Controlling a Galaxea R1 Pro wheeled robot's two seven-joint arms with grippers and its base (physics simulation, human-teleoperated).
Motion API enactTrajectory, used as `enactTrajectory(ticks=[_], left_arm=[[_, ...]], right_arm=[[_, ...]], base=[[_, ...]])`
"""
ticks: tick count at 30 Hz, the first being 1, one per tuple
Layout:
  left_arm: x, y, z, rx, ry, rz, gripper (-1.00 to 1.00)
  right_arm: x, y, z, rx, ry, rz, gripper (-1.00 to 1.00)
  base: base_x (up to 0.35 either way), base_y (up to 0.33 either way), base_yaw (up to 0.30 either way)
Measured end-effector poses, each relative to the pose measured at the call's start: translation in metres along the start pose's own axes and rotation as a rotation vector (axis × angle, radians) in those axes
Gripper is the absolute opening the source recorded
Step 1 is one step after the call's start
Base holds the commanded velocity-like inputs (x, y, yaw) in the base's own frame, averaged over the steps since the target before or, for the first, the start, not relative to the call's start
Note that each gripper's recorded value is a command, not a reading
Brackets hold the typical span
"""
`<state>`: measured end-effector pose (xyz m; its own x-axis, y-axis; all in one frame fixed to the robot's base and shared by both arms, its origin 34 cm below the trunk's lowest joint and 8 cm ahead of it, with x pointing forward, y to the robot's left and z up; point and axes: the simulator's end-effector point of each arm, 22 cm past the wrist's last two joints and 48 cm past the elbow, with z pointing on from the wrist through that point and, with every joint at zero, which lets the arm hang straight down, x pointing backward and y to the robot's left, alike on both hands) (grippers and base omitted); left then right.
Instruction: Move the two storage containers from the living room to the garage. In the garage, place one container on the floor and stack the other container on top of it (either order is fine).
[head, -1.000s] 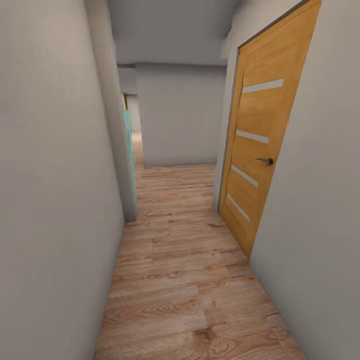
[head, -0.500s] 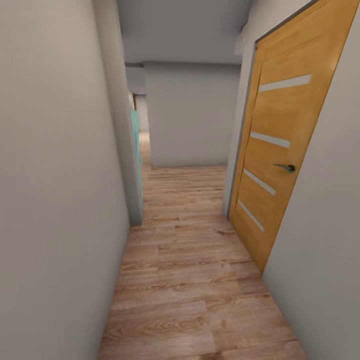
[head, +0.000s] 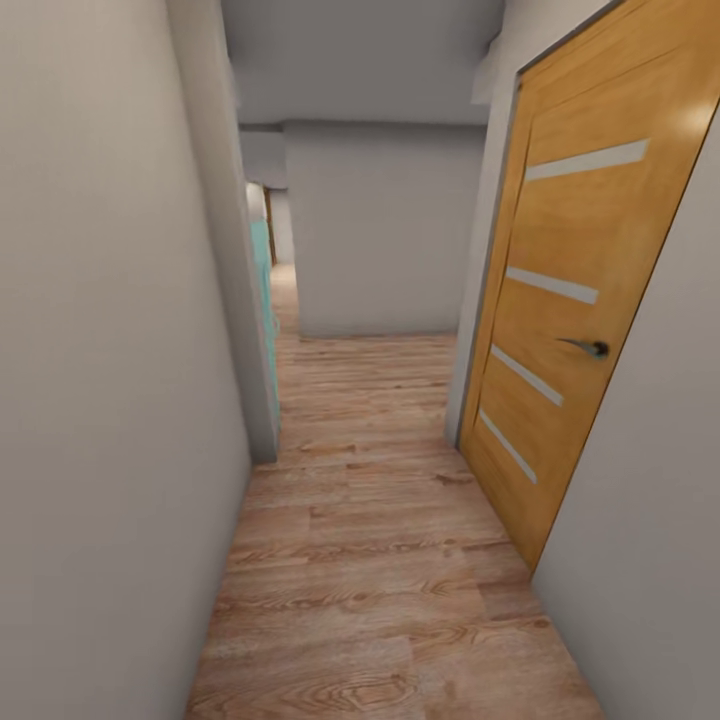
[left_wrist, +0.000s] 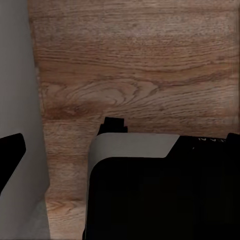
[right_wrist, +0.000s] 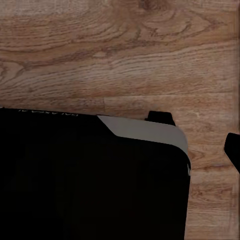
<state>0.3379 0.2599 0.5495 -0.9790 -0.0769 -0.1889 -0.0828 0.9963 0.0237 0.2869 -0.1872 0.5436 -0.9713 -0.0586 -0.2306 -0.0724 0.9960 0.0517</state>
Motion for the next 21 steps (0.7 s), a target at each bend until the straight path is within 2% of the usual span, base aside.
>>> enactTrajectory(ticks=[11,21], left_arm=[[-0.0004,0.0029,0.0001,-0.004,0.0,-0.003,1.0],[0.0007,0.0059,0.0001,-0.008,0.006,-0.007,1.0]], right_arm=[[0.0,0.0,0.0,0.0,0.0,0.0,1.0],[0.0,0.0,0.0,0.0,0.0,0.0,1.0]], base=[[0.318,-0.112,0.0],[0.319,-0.013,0.0]])
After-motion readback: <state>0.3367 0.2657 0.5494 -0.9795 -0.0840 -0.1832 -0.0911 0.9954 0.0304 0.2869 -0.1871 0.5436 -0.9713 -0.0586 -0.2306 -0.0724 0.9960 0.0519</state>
